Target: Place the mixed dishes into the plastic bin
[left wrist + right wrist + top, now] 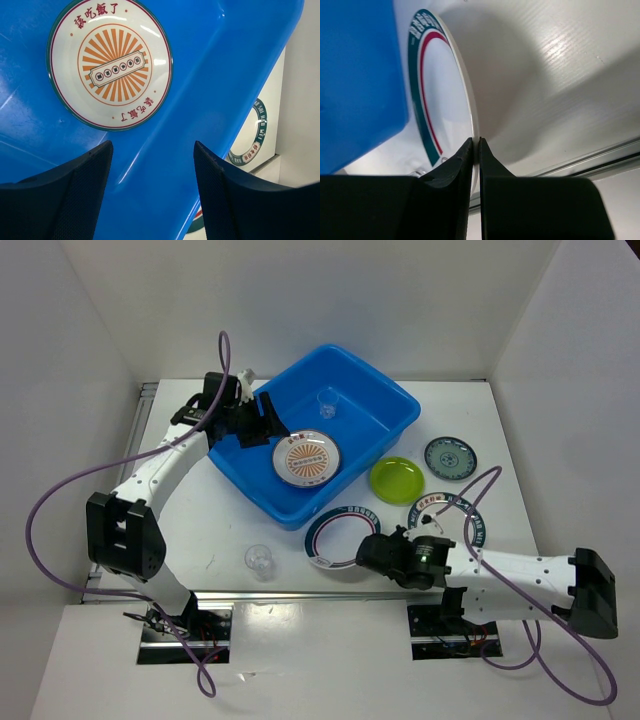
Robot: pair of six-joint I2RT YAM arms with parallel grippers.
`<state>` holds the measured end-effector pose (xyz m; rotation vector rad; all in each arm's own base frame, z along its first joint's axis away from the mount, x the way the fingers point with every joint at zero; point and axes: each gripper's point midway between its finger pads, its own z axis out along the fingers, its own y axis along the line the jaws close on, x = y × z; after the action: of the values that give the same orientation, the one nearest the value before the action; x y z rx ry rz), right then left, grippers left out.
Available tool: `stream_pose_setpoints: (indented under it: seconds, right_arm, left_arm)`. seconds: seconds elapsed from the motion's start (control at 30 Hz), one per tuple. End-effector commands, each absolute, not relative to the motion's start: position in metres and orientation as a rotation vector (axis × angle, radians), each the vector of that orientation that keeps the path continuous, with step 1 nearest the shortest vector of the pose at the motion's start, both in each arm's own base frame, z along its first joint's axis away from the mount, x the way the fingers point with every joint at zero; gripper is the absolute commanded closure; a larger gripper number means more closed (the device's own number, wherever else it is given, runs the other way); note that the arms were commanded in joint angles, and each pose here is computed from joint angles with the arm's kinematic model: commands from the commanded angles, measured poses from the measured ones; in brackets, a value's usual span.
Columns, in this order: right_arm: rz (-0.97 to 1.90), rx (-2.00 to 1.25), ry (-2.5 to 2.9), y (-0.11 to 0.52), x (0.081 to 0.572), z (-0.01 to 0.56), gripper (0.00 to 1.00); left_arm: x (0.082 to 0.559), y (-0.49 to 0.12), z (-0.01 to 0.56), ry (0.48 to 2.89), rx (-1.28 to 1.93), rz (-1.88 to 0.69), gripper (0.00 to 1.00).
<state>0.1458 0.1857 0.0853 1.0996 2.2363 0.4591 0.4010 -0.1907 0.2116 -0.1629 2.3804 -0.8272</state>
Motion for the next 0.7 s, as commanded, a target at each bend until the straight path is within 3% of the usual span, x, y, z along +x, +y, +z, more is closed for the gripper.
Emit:
stream_pose_setpoints:
  seconds: [0.0, 0.3, 0.67]
  right_arm:
    - [0.548, 1.189, 2.060, 0.181, 0.164, 0.127, 0.99]
    - [0.582, 1.159, 2.012, 0.168, 0.167, 0.177, 0.99]
    - [0.543, 1.154, 2.093, 0.151, 0.150, 0.200, 0.99]
  left_arm:
    - [0.407, -0.192, 0.239, 2.307, -0.132, -0.826, 0.27]
    - [0.410, -0.187, 0.249, 2.275, -0.143, -0.796, 0.36]
    - [0.410, -0.178, 0.263, 2.240, -0.163, -0.765, 0.36]
